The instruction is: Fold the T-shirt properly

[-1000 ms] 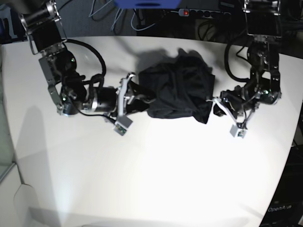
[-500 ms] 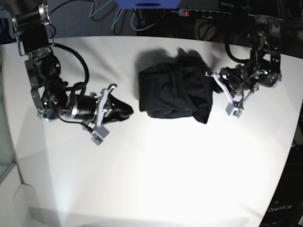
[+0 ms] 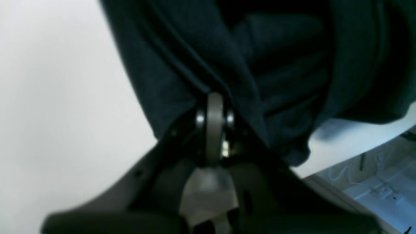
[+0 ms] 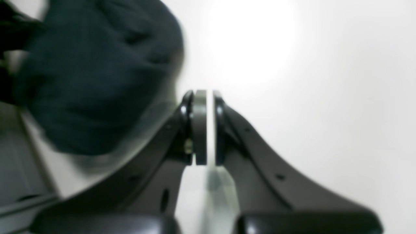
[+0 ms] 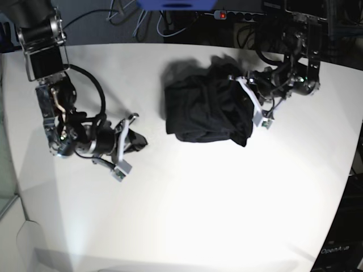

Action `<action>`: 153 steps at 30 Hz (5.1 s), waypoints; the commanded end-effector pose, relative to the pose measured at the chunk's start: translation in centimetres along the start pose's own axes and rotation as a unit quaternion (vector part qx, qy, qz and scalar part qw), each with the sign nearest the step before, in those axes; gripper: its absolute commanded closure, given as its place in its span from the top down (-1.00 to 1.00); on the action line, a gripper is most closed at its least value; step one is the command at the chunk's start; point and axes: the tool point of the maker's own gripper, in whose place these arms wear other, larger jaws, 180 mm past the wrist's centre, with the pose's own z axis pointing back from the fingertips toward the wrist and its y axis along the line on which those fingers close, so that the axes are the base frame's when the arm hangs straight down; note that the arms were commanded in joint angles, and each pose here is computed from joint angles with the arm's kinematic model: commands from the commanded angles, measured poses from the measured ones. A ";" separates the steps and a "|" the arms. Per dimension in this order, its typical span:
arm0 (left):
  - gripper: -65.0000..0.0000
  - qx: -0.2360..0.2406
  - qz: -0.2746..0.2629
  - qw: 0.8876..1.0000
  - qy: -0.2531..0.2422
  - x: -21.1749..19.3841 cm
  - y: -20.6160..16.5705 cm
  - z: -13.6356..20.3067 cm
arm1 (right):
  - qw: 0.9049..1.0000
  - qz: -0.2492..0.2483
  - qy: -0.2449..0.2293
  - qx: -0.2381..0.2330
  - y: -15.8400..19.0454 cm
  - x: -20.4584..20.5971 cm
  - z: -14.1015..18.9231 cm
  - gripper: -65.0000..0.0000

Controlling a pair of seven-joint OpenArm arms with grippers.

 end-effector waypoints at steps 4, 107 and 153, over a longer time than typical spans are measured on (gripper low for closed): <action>-1.00 0.005 0.006 1.000 -0.001 0.1 0.7 -0.4 | 0.999 0.015 -0.029 0.001 0.3 2.3 -0.2 -0.96; -1.00 0.098 -0.112 0.980 -0.130 0.6 5.9 11.8 | 0.983 -0.063 0.071 -0.155 3.5 -15.4 13.1 -0.97; -1.00 0.025 0.146 0.984 0.103 -31.8 1.4 -5.6 | 0.854 -0.465 0.100 -0.210 13.3 -46.1 8.2 -0.97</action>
